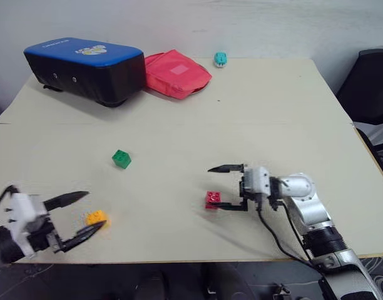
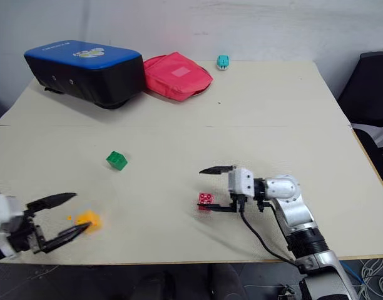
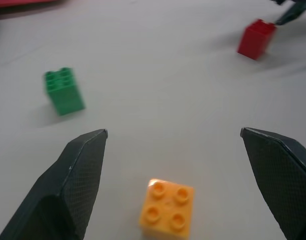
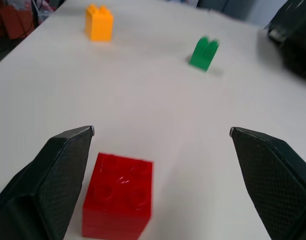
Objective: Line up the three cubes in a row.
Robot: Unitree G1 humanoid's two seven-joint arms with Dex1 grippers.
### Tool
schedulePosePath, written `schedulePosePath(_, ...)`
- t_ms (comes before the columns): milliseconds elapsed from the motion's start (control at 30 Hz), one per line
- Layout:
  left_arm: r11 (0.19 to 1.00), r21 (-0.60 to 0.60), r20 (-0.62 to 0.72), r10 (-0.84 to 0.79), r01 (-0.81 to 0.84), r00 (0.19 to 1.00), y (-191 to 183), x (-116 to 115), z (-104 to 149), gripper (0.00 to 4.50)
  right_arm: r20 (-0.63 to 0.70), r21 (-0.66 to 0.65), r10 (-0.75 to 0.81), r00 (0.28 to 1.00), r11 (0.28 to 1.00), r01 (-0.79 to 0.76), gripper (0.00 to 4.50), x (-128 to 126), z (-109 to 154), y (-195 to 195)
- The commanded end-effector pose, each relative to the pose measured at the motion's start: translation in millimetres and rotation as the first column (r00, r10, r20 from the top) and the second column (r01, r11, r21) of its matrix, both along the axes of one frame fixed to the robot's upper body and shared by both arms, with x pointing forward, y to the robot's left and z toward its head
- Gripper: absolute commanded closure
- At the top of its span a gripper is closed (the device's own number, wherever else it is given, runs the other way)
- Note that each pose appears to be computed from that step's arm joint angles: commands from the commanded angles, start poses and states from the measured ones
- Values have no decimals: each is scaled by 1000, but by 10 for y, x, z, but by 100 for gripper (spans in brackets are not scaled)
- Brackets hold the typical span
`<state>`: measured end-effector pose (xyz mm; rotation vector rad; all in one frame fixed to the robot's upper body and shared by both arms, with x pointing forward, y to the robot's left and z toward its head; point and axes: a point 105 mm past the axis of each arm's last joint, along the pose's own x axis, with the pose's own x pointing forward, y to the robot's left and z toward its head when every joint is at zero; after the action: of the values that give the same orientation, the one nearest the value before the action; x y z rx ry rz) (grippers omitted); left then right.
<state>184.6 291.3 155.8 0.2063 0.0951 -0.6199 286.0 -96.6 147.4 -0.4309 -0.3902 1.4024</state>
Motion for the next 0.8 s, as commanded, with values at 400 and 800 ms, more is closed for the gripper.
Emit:
schedulePosePath(400,929,-120,-50,346,-349,937,780,-150,-68,0,-71,205,-155,985,964,167,1,-257,136,-698)
schedulePosePath(800,985,-55,14,164,-163,986,-125,1430,55,0,-91,160,-123,988,978,137,1,-350,199,-540)
